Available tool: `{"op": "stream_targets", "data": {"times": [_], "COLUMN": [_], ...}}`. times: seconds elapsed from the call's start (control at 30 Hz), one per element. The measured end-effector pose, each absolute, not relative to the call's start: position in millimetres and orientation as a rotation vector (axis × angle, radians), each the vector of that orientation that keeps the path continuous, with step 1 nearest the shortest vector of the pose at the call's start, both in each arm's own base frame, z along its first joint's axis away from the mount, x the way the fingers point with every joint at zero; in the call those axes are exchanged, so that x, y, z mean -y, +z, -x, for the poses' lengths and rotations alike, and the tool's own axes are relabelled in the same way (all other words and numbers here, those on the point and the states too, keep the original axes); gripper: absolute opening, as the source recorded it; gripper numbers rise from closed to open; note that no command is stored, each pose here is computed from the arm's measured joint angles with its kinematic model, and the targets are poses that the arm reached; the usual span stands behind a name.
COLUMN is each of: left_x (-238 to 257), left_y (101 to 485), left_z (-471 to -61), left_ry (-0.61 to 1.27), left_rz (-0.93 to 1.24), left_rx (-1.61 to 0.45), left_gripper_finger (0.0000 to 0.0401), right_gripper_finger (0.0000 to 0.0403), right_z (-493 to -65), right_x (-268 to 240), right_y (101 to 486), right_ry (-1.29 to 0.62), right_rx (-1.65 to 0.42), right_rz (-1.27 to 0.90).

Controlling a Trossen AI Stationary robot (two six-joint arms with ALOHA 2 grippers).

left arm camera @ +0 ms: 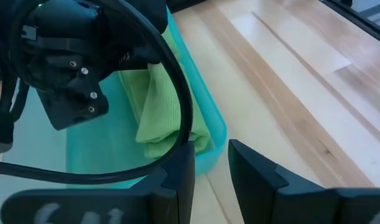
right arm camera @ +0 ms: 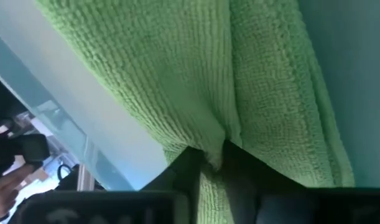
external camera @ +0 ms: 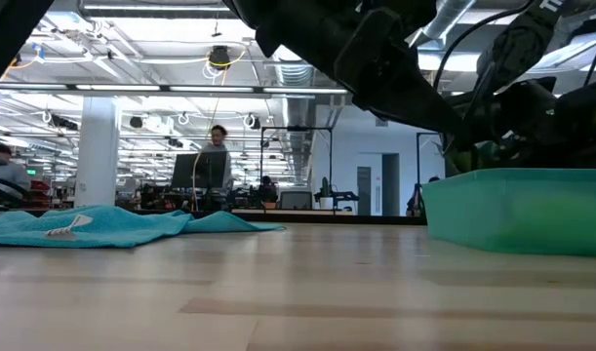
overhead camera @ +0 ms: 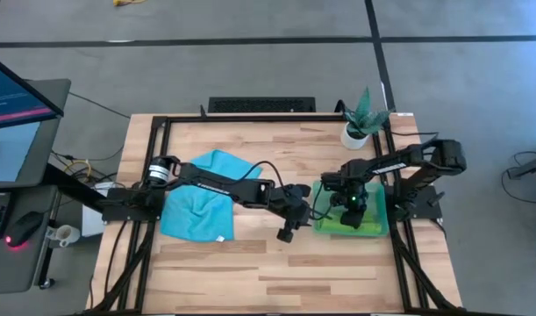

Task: Roll microfiber towels into tight, uniform cylinder then place into a basket
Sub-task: Put the green towel into the green bin, then fold the blue towel

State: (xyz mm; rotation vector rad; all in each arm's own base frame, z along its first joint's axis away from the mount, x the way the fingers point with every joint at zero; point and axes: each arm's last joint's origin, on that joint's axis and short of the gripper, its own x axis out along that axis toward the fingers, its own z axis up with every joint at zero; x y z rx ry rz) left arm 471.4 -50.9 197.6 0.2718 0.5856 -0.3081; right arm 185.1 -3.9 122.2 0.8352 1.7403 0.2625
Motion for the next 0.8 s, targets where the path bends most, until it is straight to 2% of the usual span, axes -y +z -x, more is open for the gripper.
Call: {"op": "stream_targets", "data": {"times": [0.2, 0.33, 0.8], "left_x": [51, 51, 52], "left_y": [197, 197, 195], "left_z": [-471, -471, -470], "left_ry": [-0.308, -0.309, -0.306], "left_rz": [-0.271, -0.270, -0.247], "left_rx": [-0.596, -0.599, -0.619], "left_gripper_finger": [0.0090, 0.0090, 0.0090], "right_gripper_finger": [0.0145, 0.0166, 0.0161], "right_z": [-180, -175, -184], "right_x": [6, 9, 19], "right_y": [124, 126, 159], "right_ry": [0.241, 0.214, 0.241], "right_rx": [-1.785, -1.829, -1.626], "right_rz": [-0.861, -0.894, -0.848]}}
